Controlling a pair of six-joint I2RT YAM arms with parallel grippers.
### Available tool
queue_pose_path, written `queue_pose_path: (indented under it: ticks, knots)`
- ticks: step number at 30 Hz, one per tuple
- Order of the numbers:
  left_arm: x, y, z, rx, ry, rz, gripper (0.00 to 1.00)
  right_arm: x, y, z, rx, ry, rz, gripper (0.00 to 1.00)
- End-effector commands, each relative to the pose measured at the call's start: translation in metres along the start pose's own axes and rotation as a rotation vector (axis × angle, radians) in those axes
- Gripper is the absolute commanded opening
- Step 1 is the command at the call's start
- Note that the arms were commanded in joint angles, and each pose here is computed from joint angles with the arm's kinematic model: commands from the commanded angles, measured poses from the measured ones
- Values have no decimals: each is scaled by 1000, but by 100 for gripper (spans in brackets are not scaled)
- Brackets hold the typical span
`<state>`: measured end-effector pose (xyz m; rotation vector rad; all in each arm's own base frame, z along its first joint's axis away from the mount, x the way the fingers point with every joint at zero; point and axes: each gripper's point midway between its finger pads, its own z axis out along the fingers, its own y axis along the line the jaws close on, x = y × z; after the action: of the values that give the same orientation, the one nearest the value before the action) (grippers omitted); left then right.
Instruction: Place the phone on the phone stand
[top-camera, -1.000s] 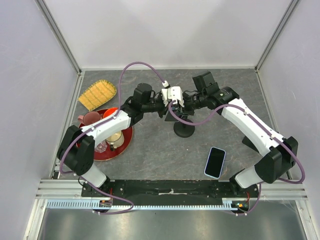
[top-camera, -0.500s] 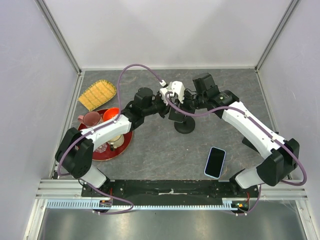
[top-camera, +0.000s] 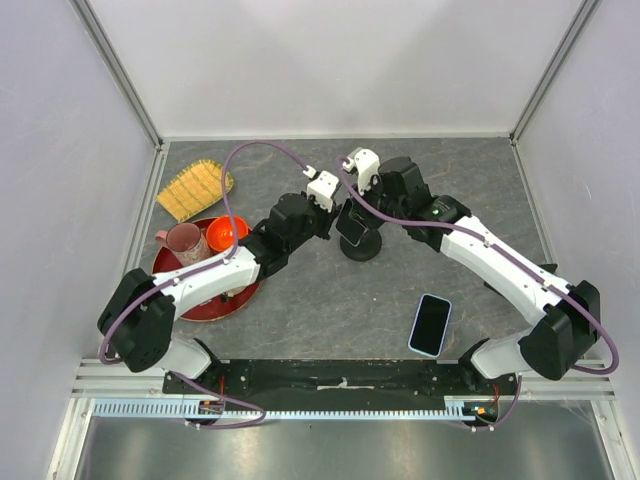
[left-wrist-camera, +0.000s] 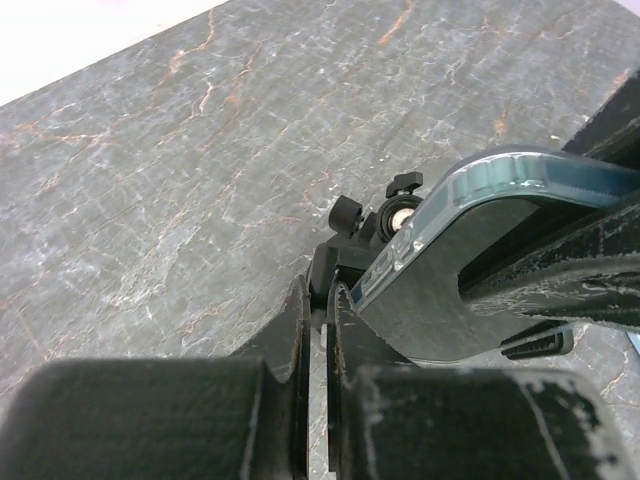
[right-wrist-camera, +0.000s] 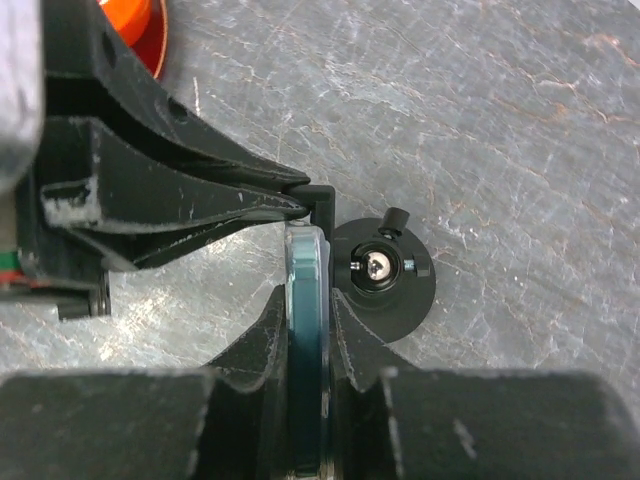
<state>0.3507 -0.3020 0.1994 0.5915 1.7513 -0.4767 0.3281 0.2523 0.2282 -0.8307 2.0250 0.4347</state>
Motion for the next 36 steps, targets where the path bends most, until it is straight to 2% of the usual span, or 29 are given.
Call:
queue_pose_path:
  ticks: [1, 2, 5, 6, 7, 11, 13, 22, 29, 30, 31, 34, 36]
  knots:
    - [-27, 67, -28, -382, -54, -79, 2, 52, -79, -40, 503, 211, 82, 0]
    - [-35, 63, -30, -356, -67, -96, 2, 51, -82, -42, 529, 215, 75, 0]
    - [-34, 49, -29, -303, -2, -123, 2, 50, -81, -36, 582, 221, 64, 0]
    - [-30, 45, -28, -298, 32, -130, 2, 48, -76, -33, 577, 225, 40, 0]
    - [-12, 41, -32, -294, 127, -154, 2, 47, -74, -28, 583, 229, 23, 0]
    - [-14, 15, -34, -187, 174, -218, 2, 36, -69, -17, 580, 191, 18, 0]
    - [-18, 10, -40, -162, 164, -247, 2, 32, -66, -12, 555, 194, 20, 0]
    - [-33, -20, -48, -57, 280, -386, 2, 40, -35, 9, 330, 220, 14, 0]
    - [-50, -23, -55, -42, 286, -391, 2, 52, -35, 18, 258, 257, 2, 0]
    - [-53, -23, -58, -35, 284, -384, 4, 52, -36, 18, 252, 254, -1, 0]
    - [-57, -24, -60, -27, 277, -381, 12, 52, -36, 18, 246, 254, 0, 0]
    - [-67, -24, -70, -9, 241, -364, 23, 49, -38, 16, 229, 243, 17, 1]
    - [-74, -19, -78, -19, 209, -340, 26, 46, -40, 13, 221, 231, 37, 3]
